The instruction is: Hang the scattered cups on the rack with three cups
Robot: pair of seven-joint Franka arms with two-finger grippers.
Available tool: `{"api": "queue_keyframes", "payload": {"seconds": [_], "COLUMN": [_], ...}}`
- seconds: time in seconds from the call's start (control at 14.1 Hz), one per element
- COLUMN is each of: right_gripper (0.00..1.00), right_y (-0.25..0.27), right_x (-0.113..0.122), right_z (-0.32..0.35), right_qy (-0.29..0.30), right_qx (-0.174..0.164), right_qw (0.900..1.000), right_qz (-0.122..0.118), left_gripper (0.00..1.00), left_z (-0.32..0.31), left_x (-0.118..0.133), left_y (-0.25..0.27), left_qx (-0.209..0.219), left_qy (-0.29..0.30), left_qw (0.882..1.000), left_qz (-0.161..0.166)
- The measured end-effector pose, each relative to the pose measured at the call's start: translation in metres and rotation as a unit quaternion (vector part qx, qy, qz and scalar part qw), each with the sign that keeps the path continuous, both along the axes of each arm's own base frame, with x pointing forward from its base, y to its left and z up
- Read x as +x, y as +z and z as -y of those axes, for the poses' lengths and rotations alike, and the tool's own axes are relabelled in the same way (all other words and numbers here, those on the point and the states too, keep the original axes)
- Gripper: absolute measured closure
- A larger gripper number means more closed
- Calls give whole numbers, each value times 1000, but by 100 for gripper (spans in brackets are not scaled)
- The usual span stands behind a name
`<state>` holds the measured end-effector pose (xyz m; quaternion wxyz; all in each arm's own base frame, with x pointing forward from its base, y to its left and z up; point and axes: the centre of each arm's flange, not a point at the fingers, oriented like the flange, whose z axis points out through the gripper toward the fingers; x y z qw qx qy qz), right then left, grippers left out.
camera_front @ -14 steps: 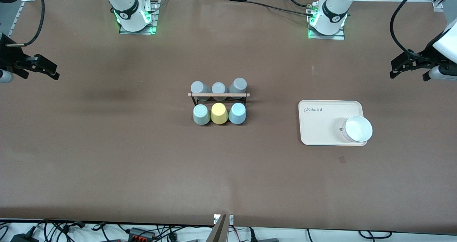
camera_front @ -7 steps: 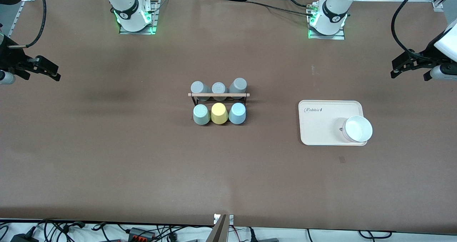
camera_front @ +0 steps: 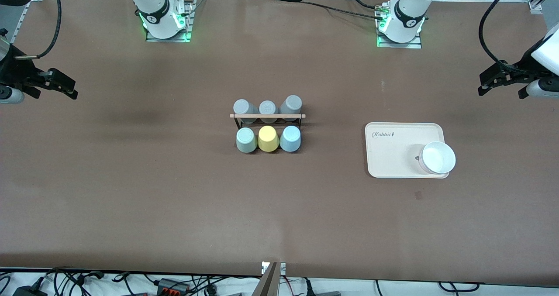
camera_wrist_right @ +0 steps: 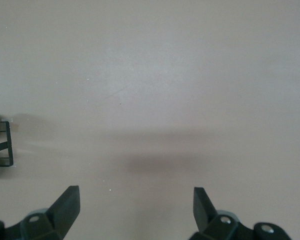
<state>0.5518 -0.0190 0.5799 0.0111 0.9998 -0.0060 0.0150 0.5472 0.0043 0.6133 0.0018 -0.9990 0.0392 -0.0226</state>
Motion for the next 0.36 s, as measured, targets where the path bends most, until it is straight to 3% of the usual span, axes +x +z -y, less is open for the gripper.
{"api": "queue_keyframes", "payload": {"seconds": [0.36], "right_gripper": [0], "right_y": [0], "right_x": [0], "right_z": [1], "right_qy": [-2], "right_qx": [3], "right_qw": [1000], "right_qz": [0], "left_gripper": [0], "left_z": [0], "left_x": [0], "left_y": [1], "left_qx": [0], "left_qy": [0], "left_qw": [1000], "left_qz": [1]}}
